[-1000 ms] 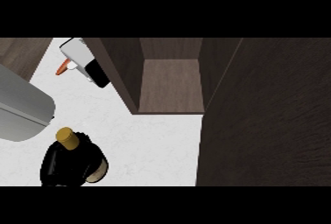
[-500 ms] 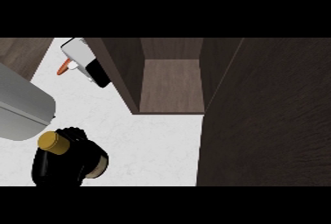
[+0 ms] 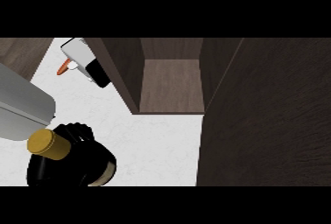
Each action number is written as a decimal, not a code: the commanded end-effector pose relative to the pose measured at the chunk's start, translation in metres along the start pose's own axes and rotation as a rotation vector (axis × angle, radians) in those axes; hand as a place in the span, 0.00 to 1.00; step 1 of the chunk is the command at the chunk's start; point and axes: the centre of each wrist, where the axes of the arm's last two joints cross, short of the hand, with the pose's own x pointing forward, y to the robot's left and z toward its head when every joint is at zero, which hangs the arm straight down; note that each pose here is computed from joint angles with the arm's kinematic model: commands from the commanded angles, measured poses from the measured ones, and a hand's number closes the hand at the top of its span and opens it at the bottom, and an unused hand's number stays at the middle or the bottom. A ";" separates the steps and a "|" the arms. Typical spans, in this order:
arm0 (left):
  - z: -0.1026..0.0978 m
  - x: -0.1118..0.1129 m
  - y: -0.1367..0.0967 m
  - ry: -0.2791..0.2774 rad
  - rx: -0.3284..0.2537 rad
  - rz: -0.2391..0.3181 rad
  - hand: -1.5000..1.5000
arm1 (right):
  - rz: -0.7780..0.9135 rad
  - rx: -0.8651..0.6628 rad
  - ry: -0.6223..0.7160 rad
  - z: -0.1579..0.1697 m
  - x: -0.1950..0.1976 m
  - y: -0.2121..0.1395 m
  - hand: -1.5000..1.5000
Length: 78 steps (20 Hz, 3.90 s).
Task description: Pick up the wine, place it into the cabinet and close the cabinet
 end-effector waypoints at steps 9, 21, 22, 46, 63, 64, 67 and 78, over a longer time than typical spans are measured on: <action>-0.042 0.048 -0.090 0.000 -0.096 0.069 1.00 | -0.030 0.038 -0.062 0.016 0.020 -0.006 0.00; -0.093 0.075 -0.174 0.011 -0.062 0.078 1.00 | -0.047 0.046 -0.044 0.029 0.009 -0.003 0.00; -0.087 0.059 -0.178 0.011 -0.053 0.061 1.00 | -0.039 0.020 -0.052 0.017 0.006 -0.002 0.00; -0.100 0.012 -0.198 0.018 0.066 0.027 1.00 | -0.024 0.052 -0.057 0.019 0.022 -0.007 0.00; -0.121 -0.050 -0.180 0.004 0.114 -0.139 1.00 | -0.026 0.041 -0.065 0.023 0.012 -0.006 0.00; -0.113 -0.058 -0.175 -0.011 0.110 -0.141 1.00 | -0.023 0.052 -0.066 0.026 0.021 0.002 0.00; -0.125 -0.054 -0.157 -0.003 0.138 -0.133 1.00 | -0.047 0.017 -0.068 0.021 0.006 0.007 0.00; -0.146 -0.071 -0.141 0.033 0.175 -0.109 1.00 | -0.038 0.026 -0.063 0.033 0.028 0.001 0.00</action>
